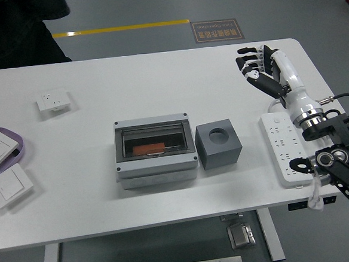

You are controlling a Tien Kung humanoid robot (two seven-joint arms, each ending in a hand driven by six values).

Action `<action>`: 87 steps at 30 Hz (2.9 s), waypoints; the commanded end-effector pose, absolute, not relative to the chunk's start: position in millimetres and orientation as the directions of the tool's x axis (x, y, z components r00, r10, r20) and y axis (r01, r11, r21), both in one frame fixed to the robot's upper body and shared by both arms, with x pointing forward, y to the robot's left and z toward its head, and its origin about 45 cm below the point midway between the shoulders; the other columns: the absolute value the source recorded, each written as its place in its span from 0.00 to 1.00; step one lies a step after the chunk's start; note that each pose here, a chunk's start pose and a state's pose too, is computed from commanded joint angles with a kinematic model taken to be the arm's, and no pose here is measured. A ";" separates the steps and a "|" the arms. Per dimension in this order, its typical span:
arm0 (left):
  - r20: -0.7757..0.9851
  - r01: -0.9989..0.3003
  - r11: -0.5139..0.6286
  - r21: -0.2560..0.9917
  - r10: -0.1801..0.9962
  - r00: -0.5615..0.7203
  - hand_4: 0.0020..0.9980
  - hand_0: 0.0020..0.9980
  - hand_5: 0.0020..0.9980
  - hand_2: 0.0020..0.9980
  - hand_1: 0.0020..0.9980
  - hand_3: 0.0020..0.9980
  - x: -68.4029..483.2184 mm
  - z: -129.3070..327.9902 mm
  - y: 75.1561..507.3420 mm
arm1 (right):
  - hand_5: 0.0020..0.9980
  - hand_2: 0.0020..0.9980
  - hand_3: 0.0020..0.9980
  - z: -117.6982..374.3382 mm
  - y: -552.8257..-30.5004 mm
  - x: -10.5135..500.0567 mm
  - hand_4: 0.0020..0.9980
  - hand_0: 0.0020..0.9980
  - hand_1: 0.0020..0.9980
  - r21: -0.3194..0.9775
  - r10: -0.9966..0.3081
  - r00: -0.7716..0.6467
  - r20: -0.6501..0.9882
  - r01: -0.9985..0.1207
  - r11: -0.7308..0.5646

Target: Pick up the cylinder from the cube,place it in the box,flap close box

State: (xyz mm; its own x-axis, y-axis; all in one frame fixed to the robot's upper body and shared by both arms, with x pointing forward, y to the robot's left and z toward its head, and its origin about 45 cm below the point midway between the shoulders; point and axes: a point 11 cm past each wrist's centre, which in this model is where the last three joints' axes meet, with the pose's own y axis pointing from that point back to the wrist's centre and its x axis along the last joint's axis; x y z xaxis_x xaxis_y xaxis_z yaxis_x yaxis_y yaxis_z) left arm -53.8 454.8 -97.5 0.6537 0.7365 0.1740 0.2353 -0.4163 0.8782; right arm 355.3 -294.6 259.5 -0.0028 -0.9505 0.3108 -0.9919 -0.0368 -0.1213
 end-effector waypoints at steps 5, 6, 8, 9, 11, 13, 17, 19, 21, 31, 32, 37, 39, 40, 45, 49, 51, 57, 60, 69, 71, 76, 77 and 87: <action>0.180 0.238 -0.424 0.874 0.736 0.652 0.72 0.64 0.33 0.53 0.62 0.63 -56.7 -95.3 460.0 | 0.42 0.61 0.64 263.5 -333.5 359.9 0.67 0.56 0.55 -0.146 -0.975 -0.129 0.179 -0.984 0.103; 0.180 0.239 -0.425 0.873 0.736 0.652 0.72 0.64 0.33 0.53 0.62 0.63 -57.0 -95.1 460.6 | 0.42 0.61 0.64 264.7 -339.8 360.4 0.67 0.56 0.55 -0.151 -0.977 -0.148 0.155 -0.981 0.124; 0.181 0.239 -0.425 0.873 0.738 0.651 0.72 0.64 0.33 0.53 0.62 0.63 -57.6 -94.7 461.4 | 0.42 0.61 0.64 267.3 -353.0 360.8 0.67 0.56 0.55 -0.160 -0.977 -0.185 0.102 -0.973 0.167; 0.181 0.239 -0.425 0.873 0.738 0.650 0.72 0.64 0.33 0.53 0.62 0.63 -57.7 -94.7 461.6 | 0.42 0.61 0.64 268.5 -359.0 360.5 0.67 0.56 0.55 -0.164 -0.977 -0.200 0.076 -0.969 0.185; 0.182 0.238 -0.424 0.874 0.739 0.649 0.72 0.64 0.33 0.53 0.62 0.63 -57.8 -94.7 461.5 | 0.41 0.61 0.64 269.8 -367.0 359.8 0.67 0.57 0.56 -0.167 -0.975 -0.219 0.035 -0.963 0.210; 0.180 0.238 -0.421 0.875 0.740 0.648 0.72 0.64 0.33 0.53 0.62 0.63 -58.1 -95.0 460.7 | 0.41 0.61 0.64 270.7 -373.3 358.6 0.67 0.57 0.56 -0.172 -0.972 -0.233 0.003 -0.958 0.229; 0.178 0.238 -0.418 0.876 0.741 0.648 0.72 0.64 0.33 0.53 0.62 0.64 -59.4 -95.4 459.5 | 0.40 0.62 0.64 270.0 -382.8 355.5 0.68 0.60 0.60 -0.181 -0.966 -0.256 -0.030 -0.949 0.257; 0.178 0.239 -0.419 0.876 0.740 0.648 0.72 0.64 0.33 0.53 0.62 0.64 -59.4 -95.2 460.0 | 0.40 0.62 0.64 269.0 -385.9 353.7 0.68 0.60 0.60 -0.182 -0.964 -0.265 -0.037 -0.946 0.267; 0.179 0.238 -0.420 0.876 0.740 0.648 0.72 0.64 0.33 0.53 0.62 0.64 -58.7 -95.0 460.7 | 0.40 0.62 0.64 269.8 -388.7 352.5 0.68 0.60 0.60 -0.188 -0.961 -0.273 -0.043 -0.943 0.276; 0.185 0.228 -0.420 0.879 0.739 0.648 0.72 0.64 0.33 0.53 0.62 0.64 -52.7 -95.9 459.6 | 0.39 0.66 0.66 272.4 -395.7 352.2 0.70 0.67 0.64 -0.201 -0.954 -0.294 -0.053 -0.933 0.298; 0.186 0.226 -0.420 0.879 0.739 0.648 0.72 0.64 0.33 0.53 0.62 0.64 -52.2 -96.0 459.5 | 0.39 0.66 0.66 272.3 -396.5 352.0 0.70 0.67 0.64 -0.201 -0.954 -0.296 -0.053 -0.932 0.301; 0.187 0.224 -0.420 0.880 0.738 0.648 0.72 0.64 0.33 0.54 0.62 0.64 -51.7 -96.3 459.1 | 0.38 0.66 0.66 274.2 -399.8 351.6 0.69 0.66 0.63 -0.209 -0.951 -0.305 -0.057 -0.928 0.310; 0.188 0.224 -0.420 0.879 0.738 0.648 0.72 0.64 0.33 0.54 0.62 0.64 -51.9 -96.2 459.2 | 0.38 0.66 0.66 274.6 -400.7 351.5 0.69 0.66 0.63 -0.211 -0.950 -0.306 -0.057 -0.927 0.311; 0.188 0.224 -0.420 0.879 0.739 0.647 0.72 0.64 0.33 0.54 0.62 0.64 -51.9 -96.3 459.1 | 0.38 0.66 0.66 274.6 -400.9 351.5 0.69 0.66 0.63 -0.212 -0.950 -0.307 -0.057 -0.926 0.312; 0.188 0.225 -0.421 0.879 0.738 0.648 0.72 0.64 0.33 0.54 0.62 0.64 -51.1 -96.3 459.1 | 0.38 0.65 0.66 273.4 -401.6 351.8 0.70 0.66 0.63 -0.211 -0.949 -0.308 -0.064 -0.926 0.314; 0.187 0.229 -0.424 0.876 0.737 0.650 0.72 0.64 0.33 0.54 0.62 0.64 -50.9 -95.6 460.5 | 0.40 0.65 0.66 271.9 -402.2 352.3 0.72 0.66 0.63 -0.209 -0.949 -0.308 -0.068 -0.926 0.315; 0.187 0.230 -0.426 0.875 0.736 0.651 0.72 0.64 0.33 0.54 0.62 0.64 -51.4 -95.3 461.2 | 0.40 0.65 0.66 271.4 -402.9 352.3 0.72 0.66 0.63 -0.208 -0.948 -0.310 -0.070 -0.925 0.317; 0.186 0.230 -0.425 0.876 0.736 0.651 0.72 0.64 0.33 0.54 0.62 0.64 -50.5 -95.5 460.7 | 0.40 0.65 0.66 269.5 -404.5 352.0 0.73 0.66 0.63 -0.204 -0.946 -0.317 -0.075 -0.923 0.325; 0.186 0.229 -0.424 0.876 0.736 0.651 0.72 0.64 0.33 0.54 0.62 0.64 -49.4 -95.7 460.4 | 0.40 0.65 0.66 268.9 -405.1 351.9 0.74 0.66 0.62 -0.203 -0.944 -0.320 -0.077 -0.922 0.329; 0.185 0.234 -0.425 0.875 0.738 0.649 0.72 0.64 0.33 0.54 0.62 0.64 -49.6 -95.3 461.0 | 0.40 0.65 0.66 268.6 -406.7 351.6 0.74 0.66 0.63 -0.204 -0.942 -0.326 -0.080 -0.920 0.335; 0.185 0.234 -0.425 0.875 0.738 0.649 0.72 0.64 0.33 0.54 0.62 0.64 -49.6 -95.4 460.8 | 0.40 0.65 0.66 269.0 -406.7 351.8 0.74 0.66 0.62 -0.205 -0.942 -0.326 -0.080 -0.919 0.336; 0.184 0.235 -0.423 0.875 0.739 0.648 0.72 0.64 0.33 0.54 0.62 0.64 -49.5 -95.6 460.2 | 0.40 0.65 0.66 269.4 -407.6 351.7 0.74 0.66 0.62 -0.208 -0.941 -0.329 -0.082 -0.918 0.339; 0.183 0.235 -0.423 0.875 0.739 0.648 0.72 0.64 0.34 0.54 0.62 0.65 -49.7 -95.7 460.0 | 0.40 0.65 0.66 269.3 -407.7 351.6 0.74 0.65 0.63 -0.208 -0.941 -0.329 -0.083 -0.918 0.339; 0.186 0.231 -0.427 0.874 0.735 0.652 0.72 0.64 0.34 0.54 0.62 0.65 -47.9 -94.6 462.7 | 0.40 0.65 0.66 268.3 -406.3 352.7 0.74 0.66 0.63 -0.205 -0.942 -0.325 -0.079 -0.920 0.335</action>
State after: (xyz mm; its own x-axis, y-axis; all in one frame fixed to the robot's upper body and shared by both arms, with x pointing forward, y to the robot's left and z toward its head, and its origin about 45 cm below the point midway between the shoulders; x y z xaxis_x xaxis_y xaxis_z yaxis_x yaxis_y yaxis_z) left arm -47.9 462.7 -94.6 0.6521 0.7349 0.1860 0.2315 -0.4267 0.8743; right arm 352.7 -406.3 268.3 -0.3252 -0.9424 -0.0786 -0.9197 0.3345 -0.2054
